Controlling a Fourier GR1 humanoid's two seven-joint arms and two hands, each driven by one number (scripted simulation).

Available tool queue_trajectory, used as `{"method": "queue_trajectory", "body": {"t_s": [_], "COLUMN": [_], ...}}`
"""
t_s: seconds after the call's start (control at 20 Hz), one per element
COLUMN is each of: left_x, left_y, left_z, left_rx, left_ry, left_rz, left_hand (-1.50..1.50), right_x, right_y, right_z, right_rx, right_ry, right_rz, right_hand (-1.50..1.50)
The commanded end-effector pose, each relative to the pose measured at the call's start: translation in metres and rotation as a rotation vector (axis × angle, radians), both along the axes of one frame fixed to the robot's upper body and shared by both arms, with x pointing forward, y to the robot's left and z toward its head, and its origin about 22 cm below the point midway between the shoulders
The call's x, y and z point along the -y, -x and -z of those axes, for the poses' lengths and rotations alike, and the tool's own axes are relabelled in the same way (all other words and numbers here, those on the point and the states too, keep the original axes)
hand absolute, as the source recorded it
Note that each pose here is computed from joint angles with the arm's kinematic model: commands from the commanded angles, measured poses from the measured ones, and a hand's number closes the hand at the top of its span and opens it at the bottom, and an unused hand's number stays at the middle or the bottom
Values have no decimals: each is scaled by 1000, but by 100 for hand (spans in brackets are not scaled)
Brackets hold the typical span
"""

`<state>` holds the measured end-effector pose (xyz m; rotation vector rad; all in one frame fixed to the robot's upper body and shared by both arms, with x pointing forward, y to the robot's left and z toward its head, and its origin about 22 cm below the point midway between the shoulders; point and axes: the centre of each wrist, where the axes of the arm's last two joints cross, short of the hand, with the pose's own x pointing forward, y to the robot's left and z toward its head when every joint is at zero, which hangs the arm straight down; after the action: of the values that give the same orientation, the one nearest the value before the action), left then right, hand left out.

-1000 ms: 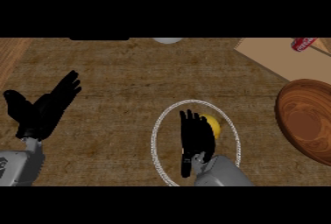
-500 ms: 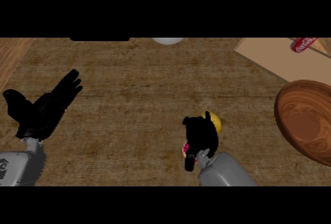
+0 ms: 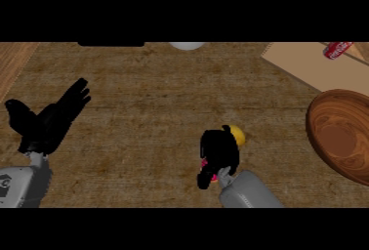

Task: Pick the cupcake from the placemat and place it in the bowl

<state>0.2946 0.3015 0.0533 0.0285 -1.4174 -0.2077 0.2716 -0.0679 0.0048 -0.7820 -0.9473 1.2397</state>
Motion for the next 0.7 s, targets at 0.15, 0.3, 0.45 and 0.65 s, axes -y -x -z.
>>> {"method": "queue_trajectory", "body": {"t_s": [0.15,0.3,0.45,0.65], "left_x": [-1,-8,-16,-26], "left_y": [-4,6,10,14], "left_z": [10,2,3,4], "left_rx": [-10,15,-11,-6], "left_ry": [-12,1,-8,2], "left_rz": [-9,-35,-83,-127], "left_hand": [0,0,0,0], "right_x": [2,128,202,280], "right_y": [-6,6,5,11], "right_z": [-3,-5,-10,-35], "right_rx": [2,11,12,43], "right_ry": [-5,27,85,94], "right_rz": [-31,-64,-24,-47], "right_hand": [150,150,150,150]}}
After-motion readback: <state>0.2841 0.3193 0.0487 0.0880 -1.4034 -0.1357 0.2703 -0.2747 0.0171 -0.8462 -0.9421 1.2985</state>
